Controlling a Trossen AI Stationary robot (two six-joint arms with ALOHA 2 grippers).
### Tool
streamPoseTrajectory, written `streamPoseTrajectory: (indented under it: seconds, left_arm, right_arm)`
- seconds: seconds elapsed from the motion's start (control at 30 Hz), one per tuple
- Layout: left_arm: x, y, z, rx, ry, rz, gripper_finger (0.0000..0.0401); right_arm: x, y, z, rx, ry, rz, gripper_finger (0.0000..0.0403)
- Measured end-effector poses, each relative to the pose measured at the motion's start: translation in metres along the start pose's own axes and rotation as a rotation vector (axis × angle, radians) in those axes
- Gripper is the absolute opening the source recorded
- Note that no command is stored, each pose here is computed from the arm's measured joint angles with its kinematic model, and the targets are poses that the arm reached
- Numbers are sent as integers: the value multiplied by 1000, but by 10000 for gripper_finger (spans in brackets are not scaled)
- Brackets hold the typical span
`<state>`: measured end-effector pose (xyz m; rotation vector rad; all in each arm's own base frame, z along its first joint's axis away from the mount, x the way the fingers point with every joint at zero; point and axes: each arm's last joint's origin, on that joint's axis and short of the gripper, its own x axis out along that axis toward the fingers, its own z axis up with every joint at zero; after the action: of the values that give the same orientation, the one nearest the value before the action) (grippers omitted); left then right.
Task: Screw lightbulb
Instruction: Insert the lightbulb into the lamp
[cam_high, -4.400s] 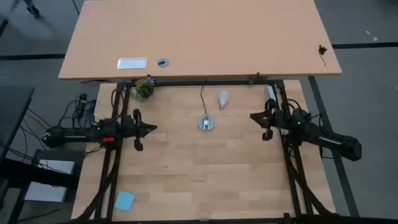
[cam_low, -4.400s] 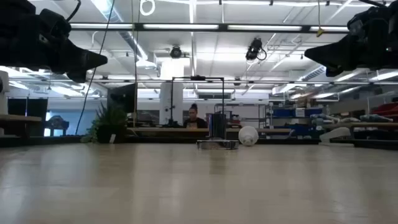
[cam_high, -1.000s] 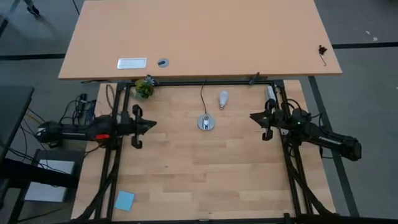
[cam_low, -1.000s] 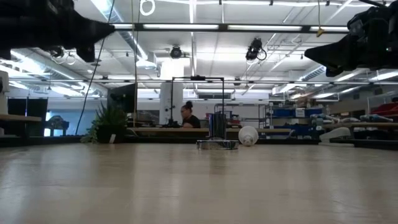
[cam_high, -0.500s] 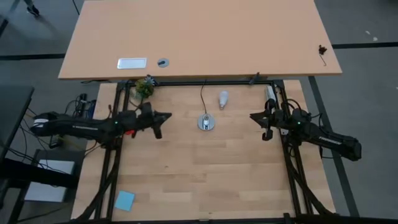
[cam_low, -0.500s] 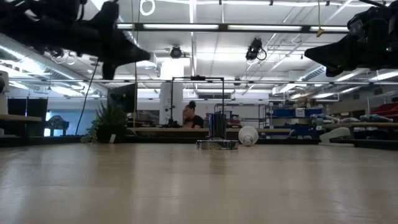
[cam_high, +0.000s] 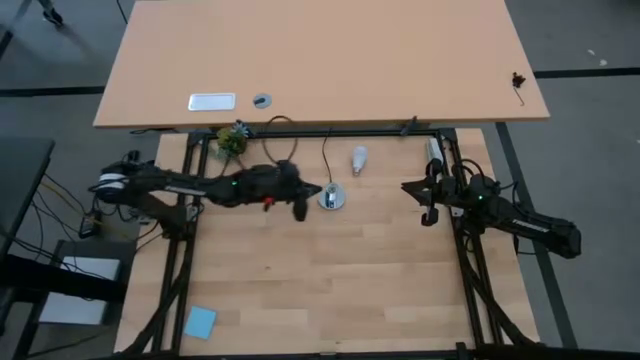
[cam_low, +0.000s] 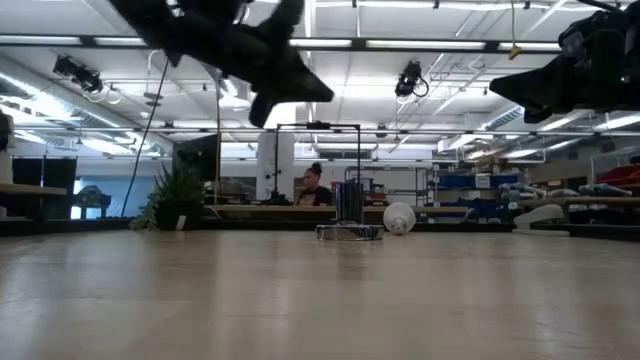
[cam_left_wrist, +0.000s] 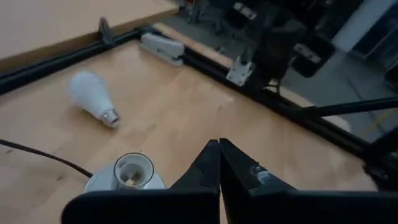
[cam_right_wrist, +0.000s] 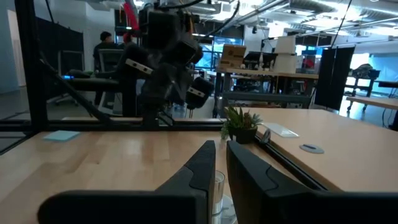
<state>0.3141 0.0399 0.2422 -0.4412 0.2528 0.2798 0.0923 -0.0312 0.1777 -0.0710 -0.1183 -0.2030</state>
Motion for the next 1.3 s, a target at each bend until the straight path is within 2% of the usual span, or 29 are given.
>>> streamPoseTrajectory:
  seconds: [0.17, 0.3, 0.47, 0.57, 0.7, 0.97, 1.3]
  left_arm:
    - [37, -11, 24, -2, 20, 141, 1]
    - [70, -18, 35, -58, 27, 200, 12]
    - [110, -12, 41, -44, 90, 279, 50]
    - [132, -5, 38, -24, 112, 354, 74]
    - [154, 4, 32, -17, 133, 399, 104]
    - [173, 27, 19, -61, 119, 514, 144]
    - [182, 32, 8, -80, 110, 525, 167]
  right_arm:
    - [0, 0, 0, 0, 0, 0, 50]
    - [0, 0, 0, 0, 0, 0, 50]
    - [0, 0, 0, 0, -1, 0, 50]
    - [0, 0, 0, 0, -1, 0, 50]
    - [0, 0, 0, 0, 0, 0, 50]
    - [0, 0, 0, 0, -1, 0, 50]
    - [0, 0, 0, 0, 0, 0, 50]
